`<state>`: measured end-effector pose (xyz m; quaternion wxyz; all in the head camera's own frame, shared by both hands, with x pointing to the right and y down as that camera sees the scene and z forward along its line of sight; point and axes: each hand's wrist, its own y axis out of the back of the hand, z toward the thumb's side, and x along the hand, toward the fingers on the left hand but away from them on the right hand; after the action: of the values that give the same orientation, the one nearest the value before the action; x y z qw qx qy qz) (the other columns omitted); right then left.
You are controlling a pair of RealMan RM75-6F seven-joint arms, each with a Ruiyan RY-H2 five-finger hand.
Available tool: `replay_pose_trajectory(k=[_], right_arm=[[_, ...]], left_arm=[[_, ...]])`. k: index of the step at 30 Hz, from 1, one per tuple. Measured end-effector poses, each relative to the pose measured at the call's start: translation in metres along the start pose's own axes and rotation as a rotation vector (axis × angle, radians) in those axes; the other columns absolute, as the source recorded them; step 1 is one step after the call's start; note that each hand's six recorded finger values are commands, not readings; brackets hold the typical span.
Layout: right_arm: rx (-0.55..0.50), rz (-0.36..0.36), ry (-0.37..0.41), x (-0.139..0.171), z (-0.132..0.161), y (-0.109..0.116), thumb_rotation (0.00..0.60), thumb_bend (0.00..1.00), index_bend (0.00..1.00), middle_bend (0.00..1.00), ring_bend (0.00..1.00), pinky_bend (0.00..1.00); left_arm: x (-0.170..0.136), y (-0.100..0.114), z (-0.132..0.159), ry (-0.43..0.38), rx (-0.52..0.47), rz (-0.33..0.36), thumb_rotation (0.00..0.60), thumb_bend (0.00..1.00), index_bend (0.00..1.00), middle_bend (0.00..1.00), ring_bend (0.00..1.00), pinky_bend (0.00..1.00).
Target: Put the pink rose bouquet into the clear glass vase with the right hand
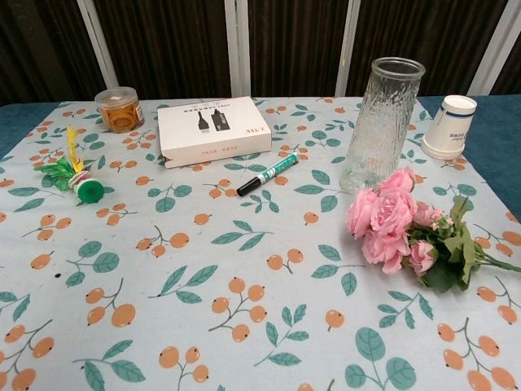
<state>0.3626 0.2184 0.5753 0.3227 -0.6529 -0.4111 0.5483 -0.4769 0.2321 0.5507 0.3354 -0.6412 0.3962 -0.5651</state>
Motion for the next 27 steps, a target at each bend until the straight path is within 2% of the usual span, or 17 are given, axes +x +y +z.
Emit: replay_pose_trajectory(k=[8,14,19,27], right_arm=[[-0.146,0.202,0.04,-0.002,0.038,-0.031,0.6,0.27,0.0,0.0,0.0,0.0],[-0.188,0.297,0.027,-0.009,0.051,-0.06,0.6,0.27,0.0,0.0,0.0,0.0],[-0.193,0.326,0.022,-0.017,0.063,-0.078,0.6,0.27,0.0,0.0,0.0,0.0],[-0.205,0.325,-0.008,-0.034,0.073,-0.103,0.6,0.27,0.0,0.0,0.0,0.0]], left_arm=[[-0.001,-0.001,0.001,0.001,-0.004,-0.008,0.6,0.0,0.0,0.0,0.0,0.0],[0.0,-0.001,0.0,0.006,-0.01,-0.01,0.6,0.0,0.0,0.0,0.0,0.0],[0.0,-0.001,-0.002,0.006,-0.014,-0.011,0.6,0.0,0.0,0.0,0.0,0.0],[0.001,-0.001,-0.002,0.001,-0.021,-0.018,0.6,0.0,0.0,0.0,0.0,0.0]])
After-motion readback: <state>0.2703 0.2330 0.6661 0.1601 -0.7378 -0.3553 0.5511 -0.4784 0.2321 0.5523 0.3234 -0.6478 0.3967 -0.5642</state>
